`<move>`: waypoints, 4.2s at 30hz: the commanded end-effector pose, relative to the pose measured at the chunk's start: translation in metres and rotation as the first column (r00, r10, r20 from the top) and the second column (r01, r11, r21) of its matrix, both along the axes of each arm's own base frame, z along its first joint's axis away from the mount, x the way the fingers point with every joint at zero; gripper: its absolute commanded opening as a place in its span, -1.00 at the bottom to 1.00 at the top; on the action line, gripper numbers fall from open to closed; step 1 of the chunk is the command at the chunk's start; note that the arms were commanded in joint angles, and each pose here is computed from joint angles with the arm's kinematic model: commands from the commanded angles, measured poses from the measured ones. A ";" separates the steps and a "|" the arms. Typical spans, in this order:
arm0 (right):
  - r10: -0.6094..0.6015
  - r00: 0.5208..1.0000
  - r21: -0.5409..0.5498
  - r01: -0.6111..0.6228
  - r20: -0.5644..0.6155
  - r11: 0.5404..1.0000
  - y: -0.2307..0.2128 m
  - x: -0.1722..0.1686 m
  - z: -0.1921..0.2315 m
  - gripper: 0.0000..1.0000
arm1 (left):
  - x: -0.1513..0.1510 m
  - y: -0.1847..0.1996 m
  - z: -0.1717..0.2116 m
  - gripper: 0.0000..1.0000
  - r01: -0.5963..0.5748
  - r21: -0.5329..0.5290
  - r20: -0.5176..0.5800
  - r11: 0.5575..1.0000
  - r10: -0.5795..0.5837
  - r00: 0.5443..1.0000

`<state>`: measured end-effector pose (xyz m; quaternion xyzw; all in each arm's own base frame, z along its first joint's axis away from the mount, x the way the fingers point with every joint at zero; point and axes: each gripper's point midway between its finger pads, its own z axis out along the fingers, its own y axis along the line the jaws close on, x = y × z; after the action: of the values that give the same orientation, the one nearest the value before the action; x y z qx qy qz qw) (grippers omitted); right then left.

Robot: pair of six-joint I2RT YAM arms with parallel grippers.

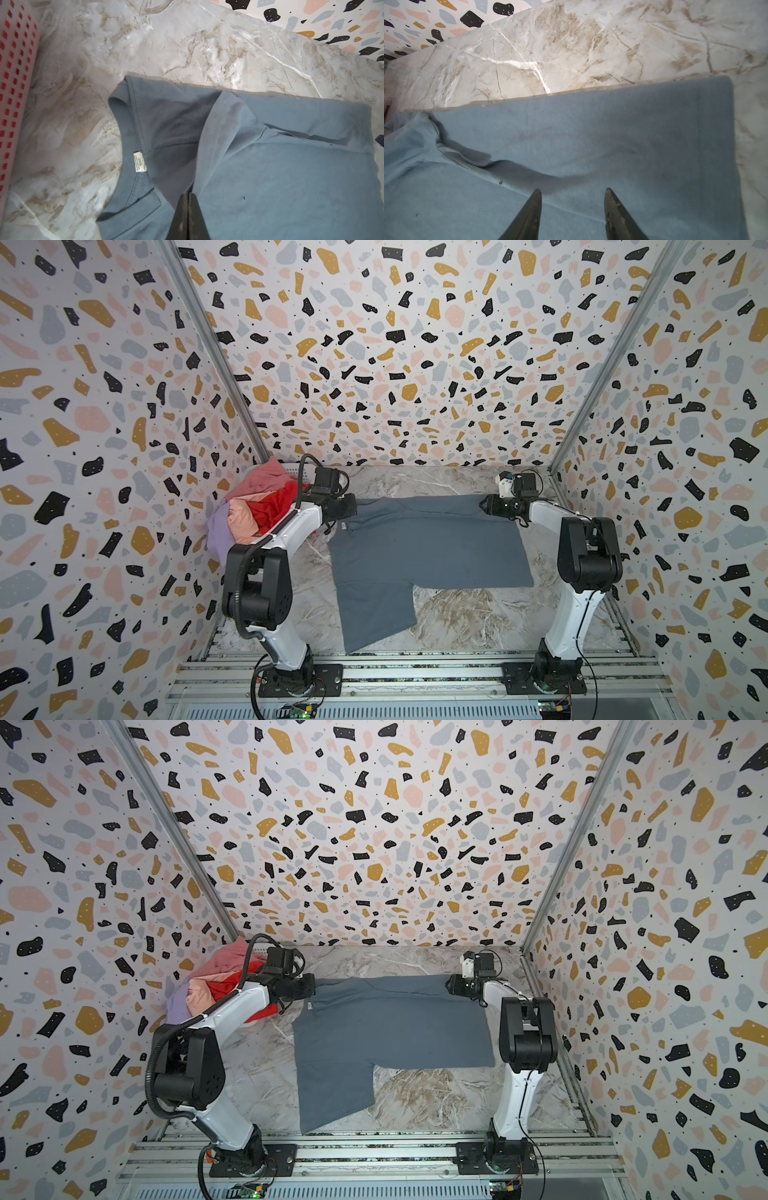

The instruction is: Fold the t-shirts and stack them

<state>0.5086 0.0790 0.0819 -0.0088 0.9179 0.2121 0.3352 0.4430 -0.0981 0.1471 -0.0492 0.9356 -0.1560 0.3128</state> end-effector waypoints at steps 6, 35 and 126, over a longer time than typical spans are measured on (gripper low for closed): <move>-0.021 0.999 -0.003 0.021 0.039 1.000 -0.004 -0.014 0.019 -0.01 | -0.030 -0.003 0.015 -1.00 0.019 -0.034 0.004 0.999 -0.018 1.000; -0.061 0.997 -0.032 0.059 -0.043 0.998 -0.011 -0.038 -0.009 -0.01 | 0.037 -0.081 -0.026 -0.27 0.180 -0.011 -0.043 0.984 -0.180 0.983; -0.176 0.974 -0.078 0.166 -0.144 0.983 -0.037 -0.002 -0.049 -0.02 | -0.052 -0.157 -0.126 -0.08 0.473 0.107 -0.337 0.874 -0.416 0.845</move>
<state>0.5239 0.0578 0.0372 0.0545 0.9348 0.1718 0.3059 0.4065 -0.2503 0.0278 0.1389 0.9680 -0.1397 0.1553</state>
